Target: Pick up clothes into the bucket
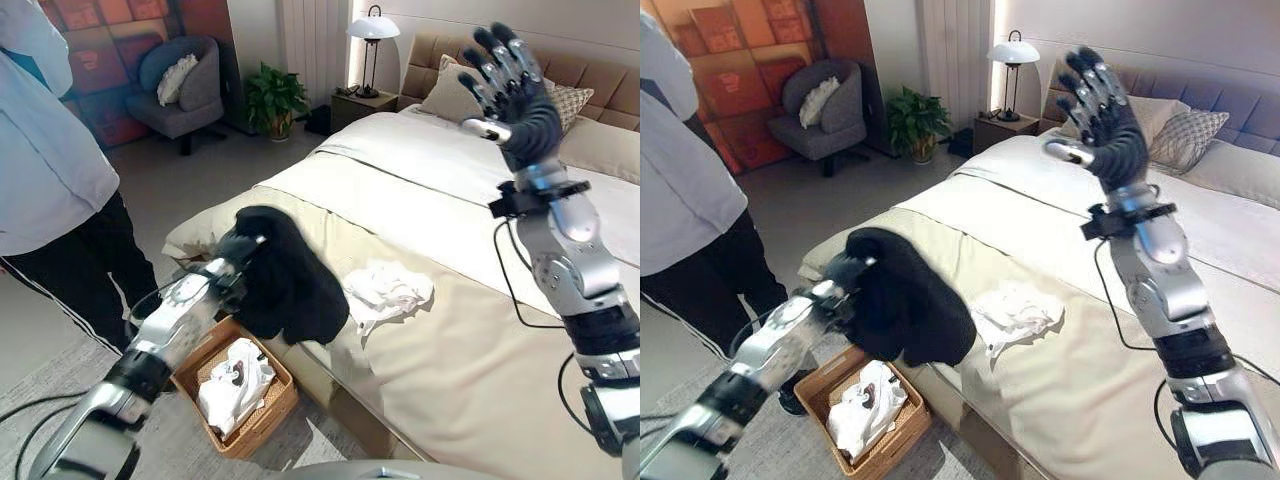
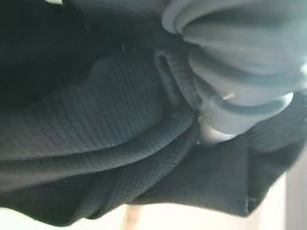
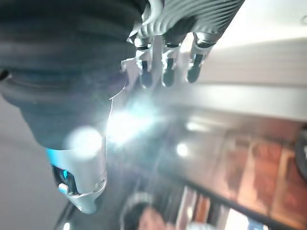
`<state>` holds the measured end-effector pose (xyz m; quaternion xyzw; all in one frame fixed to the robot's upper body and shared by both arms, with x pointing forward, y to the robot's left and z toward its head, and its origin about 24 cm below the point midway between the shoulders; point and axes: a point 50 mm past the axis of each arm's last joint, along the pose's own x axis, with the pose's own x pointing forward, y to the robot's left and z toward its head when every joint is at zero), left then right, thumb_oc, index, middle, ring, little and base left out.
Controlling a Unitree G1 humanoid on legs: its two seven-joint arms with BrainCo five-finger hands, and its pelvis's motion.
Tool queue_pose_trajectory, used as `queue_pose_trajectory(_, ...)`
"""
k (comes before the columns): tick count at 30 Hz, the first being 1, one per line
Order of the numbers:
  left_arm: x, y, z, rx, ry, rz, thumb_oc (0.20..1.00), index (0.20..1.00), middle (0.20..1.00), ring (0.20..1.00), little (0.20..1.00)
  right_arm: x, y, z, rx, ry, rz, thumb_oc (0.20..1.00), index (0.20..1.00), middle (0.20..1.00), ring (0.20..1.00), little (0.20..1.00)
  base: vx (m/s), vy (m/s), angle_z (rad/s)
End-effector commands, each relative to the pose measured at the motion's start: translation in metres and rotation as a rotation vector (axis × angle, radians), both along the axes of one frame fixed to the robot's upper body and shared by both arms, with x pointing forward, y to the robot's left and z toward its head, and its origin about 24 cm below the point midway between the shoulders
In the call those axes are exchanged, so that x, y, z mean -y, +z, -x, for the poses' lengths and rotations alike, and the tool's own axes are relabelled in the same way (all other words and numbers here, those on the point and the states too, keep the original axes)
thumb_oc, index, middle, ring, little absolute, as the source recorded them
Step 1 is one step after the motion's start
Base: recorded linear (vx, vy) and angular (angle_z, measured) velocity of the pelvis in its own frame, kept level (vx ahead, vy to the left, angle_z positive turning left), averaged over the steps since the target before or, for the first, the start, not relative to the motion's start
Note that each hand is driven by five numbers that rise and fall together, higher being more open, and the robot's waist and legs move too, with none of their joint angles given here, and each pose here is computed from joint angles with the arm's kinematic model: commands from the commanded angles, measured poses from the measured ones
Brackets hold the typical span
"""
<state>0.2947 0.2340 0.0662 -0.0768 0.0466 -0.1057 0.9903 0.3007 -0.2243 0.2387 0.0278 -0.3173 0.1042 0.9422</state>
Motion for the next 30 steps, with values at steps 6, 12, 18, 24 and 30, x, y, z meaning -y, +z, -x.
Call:
queue_pose_trajectory(6, -0.084, 0.083, 0.016, 0.410, 0.418, -0.464, 0.200, 0.200, 0.200, 0.200, 0.200, 0.056, -0.072, 0.027, -0.127, -0.318, -0.180, 1.000, 1.000, 1.000, 1.000, 1.000, 0.00, 0.008, 0.01)
queue_pose_trajectory(12, -0.122, 0.087, 0.041, 0.372, 0.538, -0.709, 0.200, 0.200, 0.200, 0.200, 0.200, 0.077, -0.195, 0.068, -0.588, -0.451, -0.238, 1.000, 1.000, 1.000, 1.000, 1.000, -0.04, 0.028, 0.03)
queue_pose_trajectory(18, -0.136, 0.086, 0.051, 0.363, 0.625, -0.719, 0.200, 0.200, 0.200, 0.200, 0.200, 0.076, -0.271, 0.115, -0.957, -0.535, -0.033, 1.000, 1.000, 1.000, 1.000, 1.000, -0.13, 0.031, 0.01)
queue_pose_trajectory(24, -0.143, 0.101, 0.044, 0.454, 0.769, -0.591, 0.200, 0.200, 0.200, 0.200, 0.200, 0.070, -0.323, 0.147, -1.250, -0.520, 0.267, 1.000, 1.000, 1.000, 1.000, 1.000, -0.19, 0.059, -0.05)
queue_pose_trajectory(30, -0.140, 0.123, 0.026, 0.529, 0.821, -0.519, 0.200, 0.200, 0.200, 0.200, 0.200, 0.071, -0.331, 0.153, -1.285, -0.563, 0.285, 1.000, 1.000, 1.000, 1.000, 1.000, -0.11, 0.022, 0.02)
